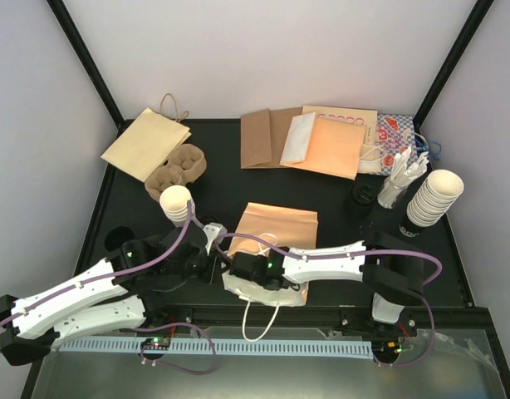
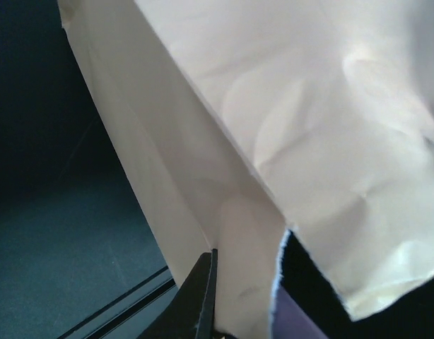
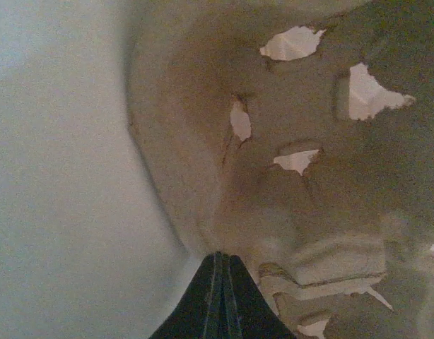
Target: Pack the takeout coffee
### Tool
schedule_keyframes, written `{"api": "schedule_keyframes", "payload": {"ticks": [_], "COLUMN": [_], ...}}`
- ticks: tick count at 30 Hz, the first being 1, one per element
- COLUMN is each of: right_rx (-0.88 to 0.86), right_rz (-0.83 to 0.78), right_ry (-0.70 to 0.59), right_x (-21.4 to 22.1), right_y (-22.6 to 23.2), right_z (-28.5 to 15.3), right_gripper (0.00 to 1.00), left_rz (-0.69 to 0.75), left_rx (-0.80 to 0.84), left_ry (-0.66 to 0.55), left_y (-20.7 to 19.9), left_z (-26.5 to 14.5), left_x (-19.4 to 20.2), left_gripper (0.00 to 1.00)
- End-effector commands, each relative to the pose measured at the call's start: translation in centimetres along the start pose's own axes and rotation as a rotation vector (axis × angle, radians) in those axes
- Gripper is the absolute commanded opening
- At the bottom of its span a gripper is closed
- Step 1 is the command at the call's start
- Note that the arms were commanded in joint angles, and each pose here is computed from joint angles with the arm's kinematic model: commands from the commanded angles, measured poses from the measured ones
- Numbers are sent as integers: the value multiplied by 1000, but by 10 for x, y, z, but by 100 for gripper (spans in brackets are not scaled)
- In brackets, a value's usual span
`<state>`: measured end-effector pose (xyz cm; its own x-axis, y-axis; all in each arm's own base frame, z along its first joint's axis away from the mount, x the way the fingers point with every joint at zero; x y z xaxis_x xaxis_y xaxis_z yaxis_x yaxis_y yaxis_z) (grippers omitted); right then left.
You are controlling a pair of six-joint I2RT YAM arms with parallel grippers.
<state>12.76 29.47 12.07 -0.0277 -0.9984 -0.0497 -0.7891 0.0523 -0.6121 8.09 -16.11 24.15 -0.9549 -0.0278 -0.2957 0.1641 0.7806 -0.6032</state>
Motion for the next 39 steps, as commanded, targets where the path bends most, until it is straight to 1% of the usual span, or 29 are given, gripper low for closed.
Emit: {"api": "schedule_keyframes", "payload": {"ticks": [1,8,11,16,18,20,21,22,25,26,31,34,39], "right_rx": [48,86,70,-61,-117,-140,-137,-99,-40,-11,156,163,87], "right_rz": [17,48,60,60,61,59,57,61,75,87,134,120,85], "right_ry": [90,102,70,-65,-96,-97,-90,-63,-49,-47,-35,-48,-34], "right_x": [10,8,5,0,-1,0,1,4,5,5,2,-4,-12], "right_y": [-6,-13,-17,-17,-16,-16,-16,-19,-25,-29,-43,-42,-27], "right_z": [22,19,11,-16,-24,-26,-26,-26,-26,-27,-25,-20,-4], "right_gripper": [3,3,5,14,15,16,15,12,3,1,1,1,1], "left_rz": [27,26,22,20,19,17,17,15,13,14,11,9,8], "left_rx": [187,204,200,186,179,173,170,168,164,164,159,159,154], "left_ry": [39,29,32,40,44,49,50,57,61,62,72,83,92], "left_y": [-32,-36,-35,-34,-33,-33,-33,-32,-31,-30,-30,-30,-28], "left_z": [-21,-27,-25,-21,-19,-18,-17,-16,-15,-15,-13,-11,-11], "left_x": [-2,-3,-3,-3,-3,-2,-2,-2,-1,0,0,1,2], "left_gripper": [2,2,2,2,2,2,2,2,2,2,2,2,2]}}
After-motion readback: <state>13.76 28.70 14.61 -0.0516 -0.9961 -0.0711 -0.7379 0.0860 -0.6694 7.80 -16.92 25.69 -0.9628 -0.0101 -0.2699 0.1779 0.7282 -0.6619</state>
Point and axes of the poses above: each gripper's point midway between its finger pads, its own z axis out along the fingers, its own y axis along the line the jaws close on, x = y × z, the point moved 8 cm from there along -z, back along the fingers, and after that the axes turned 14 degrees about -z, right-handed, at the moved point
